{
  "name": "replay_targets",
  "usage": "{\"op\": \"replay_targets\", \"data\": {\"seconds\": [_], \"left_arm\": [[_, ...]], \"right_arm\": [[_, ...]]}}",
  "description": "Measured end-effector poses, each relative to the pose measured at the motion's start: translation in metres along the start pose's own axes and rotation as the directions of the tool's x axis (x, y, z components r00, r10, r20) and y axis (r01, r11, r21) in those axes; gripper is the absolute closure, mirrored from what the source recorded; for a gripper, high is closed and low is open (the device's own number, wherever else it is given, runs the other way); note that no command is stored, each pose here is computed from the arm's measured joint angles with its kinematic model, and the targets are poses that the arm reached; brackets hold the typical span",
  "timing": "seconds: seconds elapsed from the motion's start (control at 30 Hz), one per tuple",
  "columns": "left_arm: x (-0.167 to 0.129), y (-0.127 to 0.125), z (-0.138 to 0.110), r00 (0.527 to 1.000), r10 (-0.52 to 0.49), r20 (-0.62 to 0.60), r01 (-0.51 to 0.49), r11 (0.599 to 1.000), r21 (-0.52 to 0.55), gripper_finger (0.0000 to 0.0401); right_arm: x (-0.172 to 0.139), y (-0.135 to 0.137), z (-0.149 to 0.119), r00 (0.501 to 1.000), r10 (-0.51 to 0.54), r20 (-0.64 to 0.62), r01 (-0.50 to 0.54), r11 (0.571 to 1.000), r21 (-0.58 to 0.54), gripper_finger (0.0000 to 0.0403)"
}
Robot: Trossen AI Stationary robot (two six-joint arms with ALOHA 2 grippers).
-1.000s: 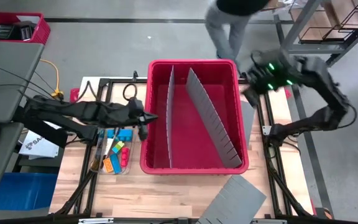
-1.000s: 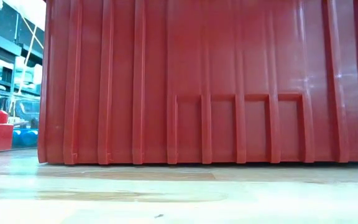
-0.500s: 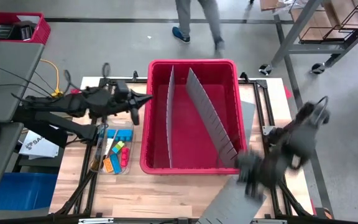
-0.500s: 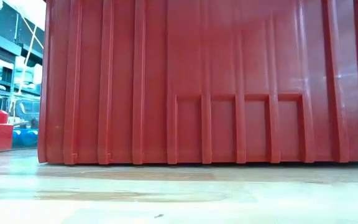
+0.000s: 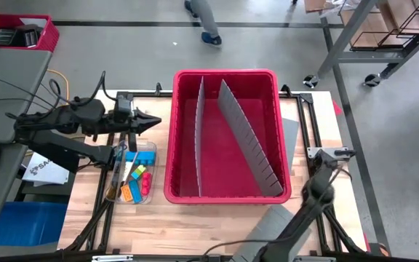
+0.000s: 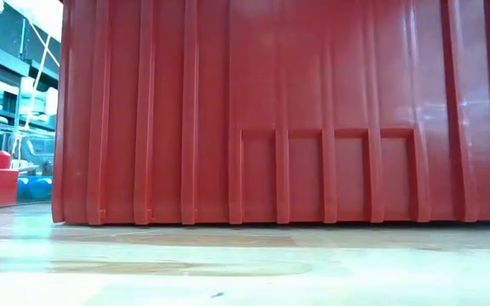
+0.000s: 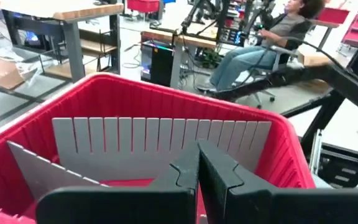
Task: Sort Items/Unsort Items
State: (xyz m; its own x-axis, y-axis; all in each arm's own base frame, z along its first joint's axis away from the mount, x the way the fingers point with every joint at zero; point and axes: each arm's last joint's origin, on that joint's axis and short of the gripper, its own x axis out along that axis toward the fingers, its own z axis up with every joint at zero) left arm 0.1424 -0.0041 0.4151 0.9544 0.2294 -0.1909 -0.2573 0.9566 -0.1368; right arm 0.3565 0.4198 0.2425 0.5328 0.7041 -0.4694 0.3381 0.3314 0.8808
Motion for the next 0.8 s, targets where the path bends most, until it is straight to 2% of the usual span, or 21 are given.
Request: {"op": "replay_targets", "data": {"seconds": [0.1, 0.2, 0.33, 0.43, 0.47, 0.63, 0.7, 0.8], "left_arm": [[-0.003, 0.001, -0.002, 1.0, 0.004, -0.014, -0.004, 1.0, 0.005, 0.0401], [-0.002, 0.001, -0.003, 1.0, 0.006, -0.025, -0.006, 1.0, 0.009, 0.0401], [0.002, 0.0, -0.004, 0.999, 0.013, -0.038, -0.012, 1.0, 0.02, 0.0401], [0.007, -0.001, -0.006, 0.998, 0.018, -0.06, -0.016, 0.999, 0.045, 0.0401], [0.01, -0.002, -0.007, 0.997, 0.021, -0.069, -0.017, 0.998, 0.053, 0.0401], [0.021, -0.004, -0.011, 0.993, 0.032, -0.114, -0.023, 0.997, 0.074, 0.0401], [0.025, -0.005, -0.014, 0.99, 0.038, -0.138, -0.027, 0.996, 0.083, 0.0401], [0.031, -0.007, -0.017, 0.985, 0.045, -0.164, -0.03, 0.995, 0.093, 0.0401]], "right_arm": [[0.021, -0.01, -0.001, 0.991, -0.111, -0.081, 0.111, 0.994, -0.006, 0.0403], [0.035, -0.034, -0.003, 0.98, -0.167, -0.111, 0.176, 0.982, 0.069, 0.0403], [0.029, -0.06, -0.005, 0.911, -0.404, -0.086, 0.411, 0.907, 0.094, 0.0403], [0.021, -0.067, 0.0, 0.85, -0.522, -0.066, 0.526, 0.849, 0.054, 0.0403], [0.019, -0.067, 0.002, 0.845, -0.533, -0.055, 0.535, 0.844, 0.035, 0.0403], [0.021, -0.06, 0.006, 0.878, -0.475, -0.069, 0.474, 0.88, -0.026, 0.0403], [0.019, -0.061, -0.003, 0.859, -0.499, -0.116, 0.503, 0.864, 0.005, 0.0403], [0.008, -0.062, -0.033, 0.808, -0.563, -0.176, 0.58, 0.812, 0.068, 0.0403]]}}
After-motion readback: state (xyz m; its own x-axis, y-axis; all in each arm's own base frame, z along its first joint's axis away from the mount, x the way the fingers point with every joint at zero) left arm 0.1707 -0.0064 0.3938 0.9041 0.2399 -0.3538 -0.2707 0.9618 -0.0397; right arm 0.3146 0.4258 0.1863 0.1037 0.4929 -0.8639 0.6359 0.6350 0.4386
